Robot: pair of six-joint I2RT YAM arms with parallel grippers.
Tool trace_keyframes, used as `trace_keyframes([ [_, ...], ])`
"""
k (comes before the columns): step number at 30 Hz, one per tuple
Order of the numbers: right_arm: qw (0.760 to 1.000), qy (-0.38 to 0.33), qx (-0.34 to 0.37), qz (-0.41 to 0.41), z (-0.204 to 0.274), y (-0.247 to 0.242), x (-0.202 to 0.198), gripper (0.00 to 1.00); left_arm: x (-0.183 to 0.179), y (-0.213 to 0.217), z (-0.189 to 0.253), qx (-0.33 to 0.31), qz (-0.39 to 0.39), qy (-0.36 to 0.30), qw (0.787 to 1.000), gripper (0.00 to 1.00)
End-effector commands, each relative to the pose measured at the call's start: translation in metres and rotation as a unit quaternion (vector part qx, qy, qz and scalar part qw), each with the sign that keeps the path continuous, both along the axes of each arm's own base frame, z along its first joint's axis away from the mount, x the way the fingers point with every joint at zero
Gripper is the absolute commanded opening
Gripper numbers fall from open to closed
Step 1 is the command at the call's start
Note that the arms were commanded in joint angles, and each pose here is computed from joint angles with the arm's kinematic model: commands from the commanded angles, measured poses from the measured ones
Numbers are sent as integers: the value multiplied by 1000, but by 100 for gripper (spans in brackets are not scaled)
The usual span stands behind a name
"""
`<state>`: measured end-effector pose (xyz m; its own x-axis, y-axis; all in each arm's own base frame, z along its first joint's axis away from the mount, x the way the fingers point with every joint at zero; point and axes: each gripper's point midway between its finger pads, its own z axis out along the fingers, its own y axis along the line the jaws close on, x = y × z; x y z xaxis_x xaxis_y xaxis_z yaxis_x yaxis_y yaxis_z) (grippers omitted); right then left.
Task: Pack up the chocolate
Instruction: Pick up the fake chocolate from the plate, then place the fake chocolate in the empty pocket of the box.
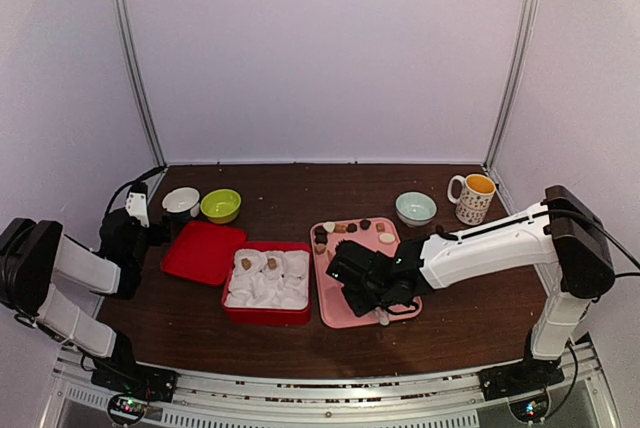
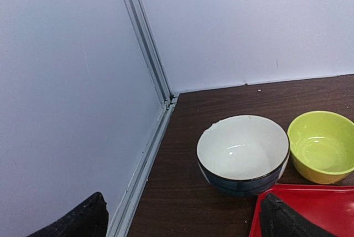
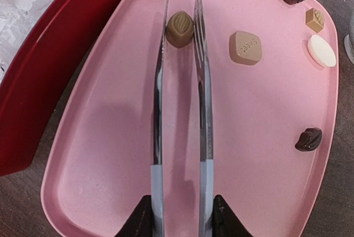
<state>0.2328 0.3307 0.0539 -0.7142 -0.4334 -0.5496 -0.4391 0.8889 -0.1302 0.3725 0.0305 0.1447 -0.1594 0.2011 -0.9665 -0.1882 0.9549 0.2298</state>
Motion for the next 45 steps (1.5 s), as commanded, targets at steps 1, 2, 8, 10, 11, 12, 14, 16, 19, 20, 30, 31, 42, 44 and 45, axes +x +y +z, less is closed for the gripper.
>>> trace_keyframes([
  [1,1000,-12,12,-7,13,5,7,29,5,2,16,-6,4,-30,1000,98],
  [2,1000,-15,13,-8,16,5,8,29,5,3,16,-6,5,-30,1000,98],
  [8,999,-42,25,-16,40,0,13,27,5,3,16,-6,4,-31,1000,98],
  [10,998,-54,31,-18,50,-2,14,27,5,3,16,-6,5,-30,1000,98],
  [11,998,-58,34,-18,54,-3,15,26,5,3,16,-6,4,-30,1000,98],
  [12,997,-62,37,-16,59,-4,15,26,5,3,16,-6,5,-30,1000,98],
  [14,997,-67,45,-7,67,-2,14,26,5,3,16,-6,5,-31,1000,98],
  [16,996,-72,56,2,76,1,14,26,5,3,16,-6,5,-31,999,98],
  [19,993,-78,85,27,91,11,8,25,5,3,16,-6,5,-30,1000,98],
  [20,991,-81,96,40,96,16,6,25,5,3,16,-6,5,-30,1000,98],
  [30,979,-84,152,105,117,47,-9,25,5,3,16,-6,5,-30,1000,98],
  [31,978,-82,154,110,118,50,-10,25,5,3,16,-6,5,-31,1000,98],
  [42,983,-65,119,125,98,66,-9,25,5,3,16,-6,4,-30,1000,98],
  [44,983,-61,118,130,96,70,-10,25,5,3,16,-6,5,-30,1000,98],
  [45,982,-61,118,132,95,71,-11,25,6,2,16,-6,4,-31,999,98],
])
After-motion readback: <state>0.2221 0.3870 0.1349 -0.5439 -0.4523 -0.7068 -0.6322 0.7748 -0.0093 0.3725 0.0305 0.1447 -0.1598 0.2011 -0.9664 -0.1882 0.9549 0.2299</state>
